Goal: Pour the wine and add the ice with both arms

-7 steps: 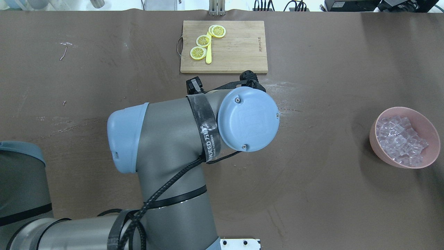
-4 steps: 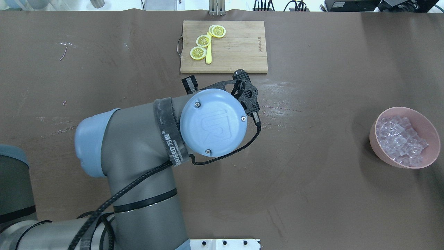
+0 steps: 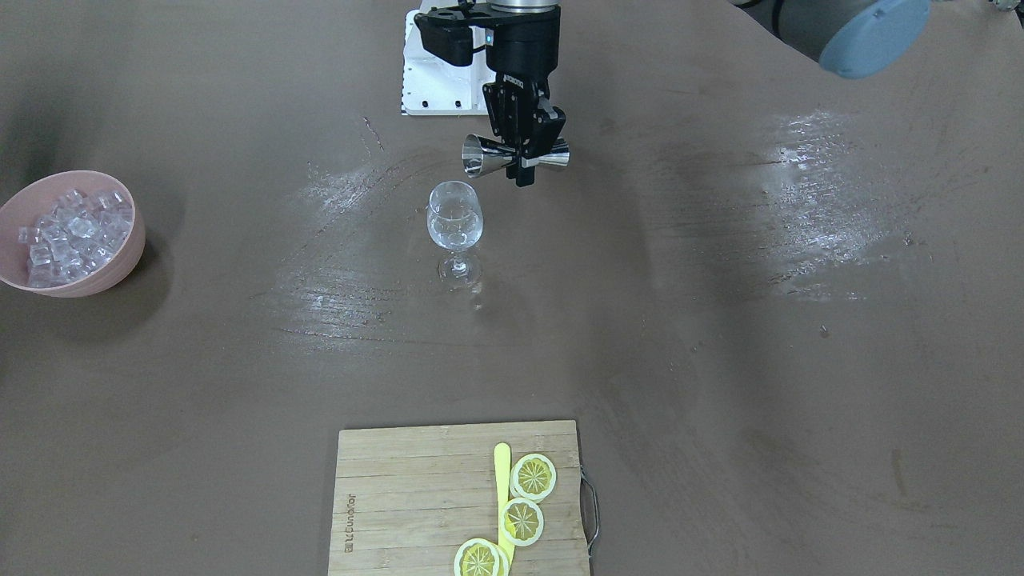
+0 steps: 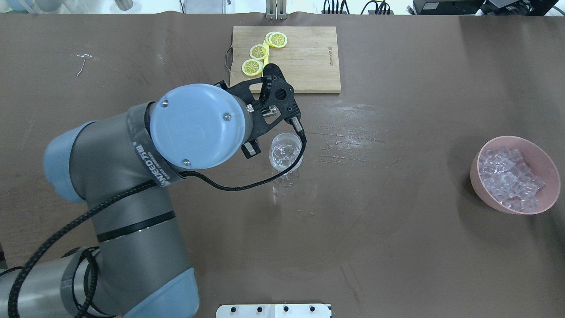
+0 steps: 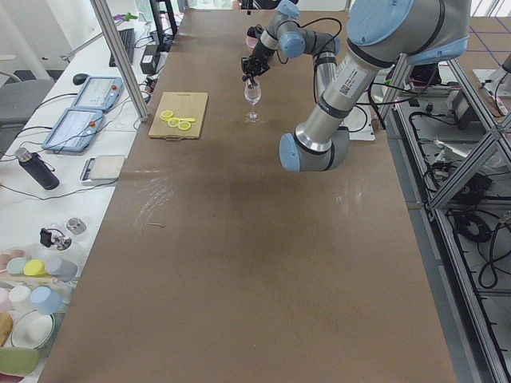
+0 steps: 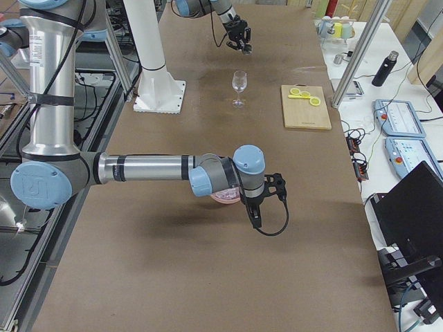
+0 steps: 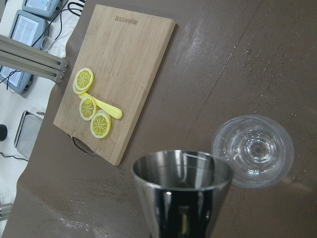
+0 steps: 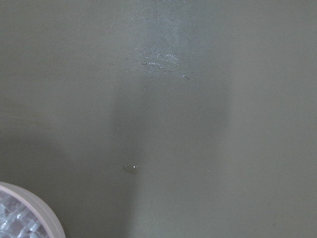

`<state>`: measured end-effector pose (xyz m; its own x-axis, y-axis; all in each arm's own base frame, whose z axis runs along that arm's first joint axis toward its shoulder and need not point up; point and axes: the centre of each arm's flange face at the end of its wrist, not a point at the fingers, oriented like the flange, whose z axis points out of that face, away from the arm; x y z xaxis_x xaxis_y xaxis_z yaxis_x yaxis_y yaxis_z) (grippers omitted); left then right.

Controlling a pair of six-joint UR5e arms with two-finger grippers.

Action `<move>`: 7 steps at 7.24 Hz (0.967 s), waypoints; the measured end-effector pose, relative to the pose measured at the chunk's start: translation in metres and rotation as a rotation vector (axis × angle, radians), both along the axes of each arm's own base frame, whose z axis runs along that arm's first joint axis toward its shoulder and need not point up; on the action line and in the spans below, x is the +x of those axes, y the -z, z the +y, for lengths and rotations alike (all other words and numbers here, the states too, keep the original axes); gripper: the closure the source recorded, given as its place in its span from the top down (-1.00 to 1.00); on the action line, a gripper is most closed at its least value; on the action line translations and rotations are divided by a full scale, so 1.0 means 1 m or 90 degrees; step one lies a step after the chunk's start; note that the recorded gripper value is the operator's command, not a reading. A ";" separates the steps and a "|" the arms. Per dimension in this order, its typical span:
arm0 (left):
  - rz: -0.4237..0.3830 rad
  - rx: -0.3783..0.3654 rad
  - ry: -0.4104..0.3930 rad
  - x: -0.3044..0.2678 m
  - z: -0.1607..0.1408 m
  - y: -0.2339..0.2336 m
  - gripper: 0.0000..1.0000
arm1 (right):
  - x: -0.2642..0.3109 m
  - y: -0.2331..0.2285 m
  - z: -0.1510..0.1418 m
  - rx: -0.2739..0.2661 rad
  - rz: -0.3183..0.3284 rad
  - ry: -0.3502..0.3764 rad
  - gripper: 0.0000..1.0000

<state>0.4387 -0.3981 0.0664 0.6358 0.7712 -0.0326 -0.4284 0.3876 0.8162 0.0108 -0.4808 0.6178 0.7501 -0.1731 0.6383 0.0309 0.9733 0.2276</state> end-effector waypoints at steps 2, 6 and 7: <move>0.052 -0.020 0.009 -0.020 -0.023 -0.032 -1.00 | 0.000 0.000 0.000 0.000 0.000 0.000 1.00; 0.168 -0.126 0.068 -0.073 -0.059 -0.123 -1.00 | -0.001 0.012 0.000 0.006 -0.008 -0.007 1.00; 0.197 -0.157 0.088 -0.091 -0.065 -0.154 -1.00 | -0.003 0.022 0.000 0.005 -0.020 -0.015 1.00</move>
<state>0.3476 -0.4628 0.2205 0.6641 0.6242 -0.4115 -0.1071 0.6241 0.7740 0.0075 -0.4810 0.5954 0.7337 -0.1607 0.6602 0.0001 0.9717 0.2364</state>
